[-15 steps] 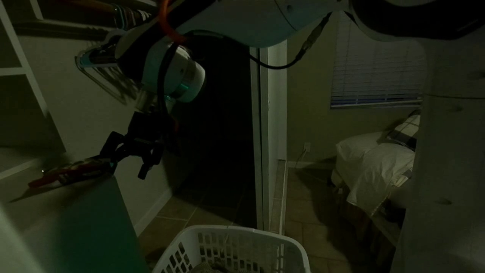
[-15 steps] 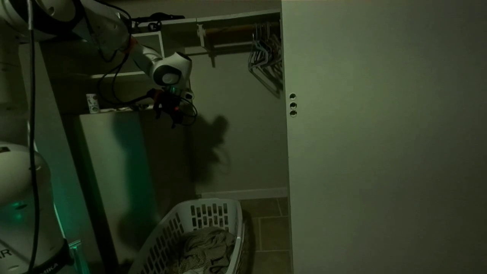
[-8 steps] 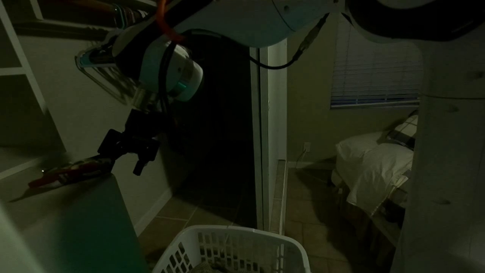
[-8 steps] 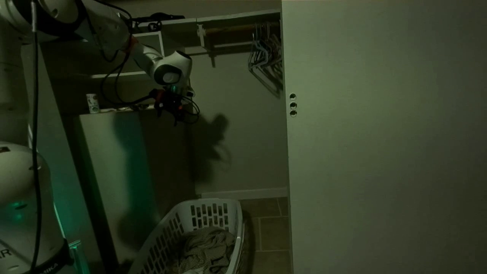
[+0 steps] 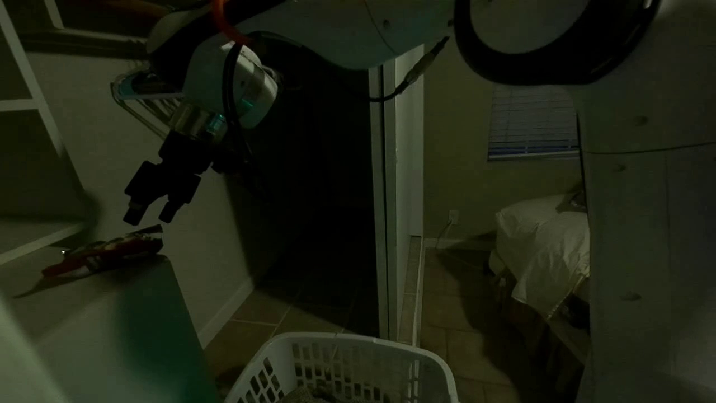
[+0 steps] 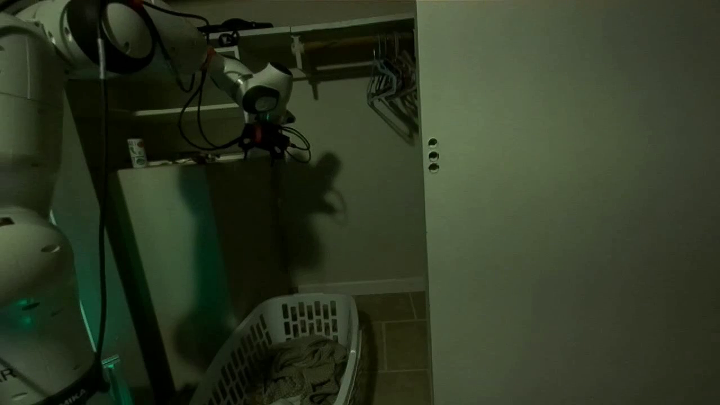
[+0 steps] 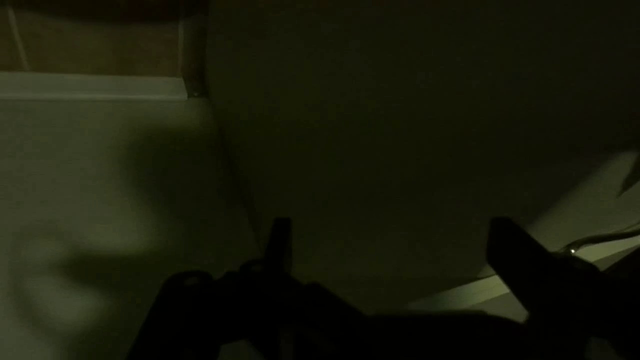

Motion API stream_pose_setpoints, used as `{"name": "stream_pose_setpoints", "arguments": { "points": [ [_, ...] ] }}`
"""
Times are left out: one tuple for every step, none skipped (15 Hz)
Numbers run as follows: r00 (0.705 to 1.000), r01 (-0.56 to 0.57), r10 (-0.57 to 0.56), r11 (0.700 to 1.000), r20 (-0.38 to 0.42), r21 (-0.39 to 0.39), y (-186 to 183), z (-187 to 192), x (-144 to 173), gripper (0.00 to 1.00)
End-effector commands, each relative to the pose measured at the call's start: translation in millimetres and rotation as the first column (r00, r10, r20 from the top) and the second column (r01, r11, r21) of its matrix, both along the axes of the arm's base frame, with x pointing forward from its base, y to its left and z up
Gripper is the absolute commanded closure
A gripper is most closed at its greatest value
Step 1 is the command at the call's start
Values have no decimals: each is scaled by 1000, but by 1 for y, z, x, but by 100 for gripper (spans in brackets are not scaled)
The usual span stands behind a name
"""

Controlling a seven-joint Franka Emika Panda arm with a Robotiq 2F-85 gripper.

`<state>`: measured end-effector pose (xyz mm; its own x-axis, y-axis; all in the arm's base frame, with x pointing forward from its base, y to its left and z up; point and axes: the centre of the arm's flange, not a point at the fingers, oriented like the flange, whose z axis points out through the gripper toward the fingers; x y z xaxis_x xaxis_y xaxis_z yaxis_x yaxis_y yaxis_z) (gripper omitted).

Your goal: Put the packet on top of the shelves

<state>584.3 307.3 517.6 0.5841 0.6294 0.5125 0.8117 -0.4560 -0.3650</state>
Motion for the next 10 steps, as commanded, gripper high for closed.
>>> {"name": "stream_pose_setpoints", "arguments": {
  "points": [
    [1000,-15,15,1000,11,4,0,2,6,0],
    [1000,-24,24,1000,17,6,0,2,11,0],
    [999,-30,30,1000,20,7,0,1,14,0],
    [999,-33,32,999,22,8,0,1,15,0],
    [999,-34,34,999,22,8,1,0,16,0],
    [999,-36,35,999,23,8,1,1,16,0],
    [999,-37,37,999,24,8,2,1,16,0],
    [999,-38,38,999,25,8,2,2,16,0],
    [999,-38,38,999,26,8,2,2,16,0],
    [999,-39,38,999,26,8,2,2,16,0]
  ]
}}
